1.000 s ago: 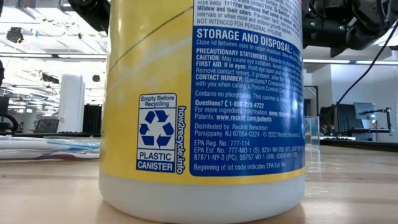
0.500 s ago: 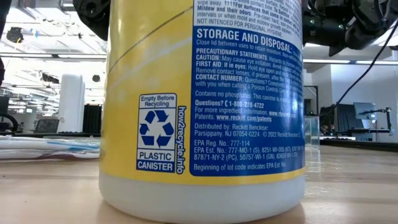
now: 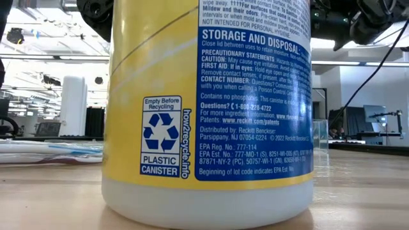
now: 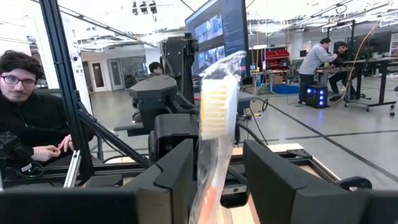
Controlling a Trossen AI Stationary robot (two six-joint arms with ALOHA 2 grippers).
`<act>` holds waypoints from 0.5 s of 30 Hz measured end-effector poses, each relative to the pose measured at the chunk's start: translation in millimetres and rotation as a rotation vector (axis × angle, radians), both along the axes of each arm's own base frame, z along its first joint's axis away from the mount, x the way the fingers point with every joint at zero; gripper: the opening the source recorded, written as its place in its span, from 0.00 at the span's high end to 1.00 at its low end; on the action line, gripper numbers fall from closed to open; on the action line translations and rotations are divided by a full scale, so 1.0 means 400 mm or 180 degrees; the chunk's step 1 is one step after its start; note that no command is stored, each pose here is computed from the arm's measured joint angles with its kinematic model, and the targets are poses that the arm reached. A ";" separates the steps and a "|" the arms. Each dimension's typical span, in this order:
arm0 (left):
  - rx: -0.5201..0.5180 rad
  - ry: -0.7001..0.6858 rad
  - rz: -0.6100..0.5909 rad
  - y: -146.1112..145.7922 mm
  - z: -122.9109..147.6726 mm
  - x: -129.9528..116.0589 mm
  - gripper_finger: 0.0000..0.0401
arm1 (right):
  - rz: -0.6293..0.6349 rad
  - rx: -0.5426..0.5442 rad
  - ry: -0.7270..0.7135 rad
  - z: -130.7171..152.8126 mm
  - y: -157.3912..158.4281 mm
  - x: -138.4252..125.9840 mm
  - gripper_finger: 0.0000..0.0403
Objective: Pick & Place toothbrushing station
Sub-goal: Put the orange toothbrush into the transparent organizer
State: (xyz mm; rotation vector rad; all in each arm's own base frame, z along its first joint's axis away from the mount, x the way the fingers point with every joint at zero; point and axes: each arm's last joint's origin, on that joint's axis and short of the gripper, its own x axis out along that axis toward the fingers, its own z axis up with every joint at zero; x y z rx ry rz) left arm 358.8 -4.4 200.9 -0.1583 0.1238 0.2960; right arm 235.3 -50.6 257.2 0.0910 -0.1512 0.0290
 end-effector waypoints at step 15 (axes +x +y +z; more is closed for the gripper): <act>0.0000 0.0013 -0.0008 0.000 0.000 -0.001 0.98 | 0.0208 -0.0004 0.0103 -0.016 -0.019 0.088 0.76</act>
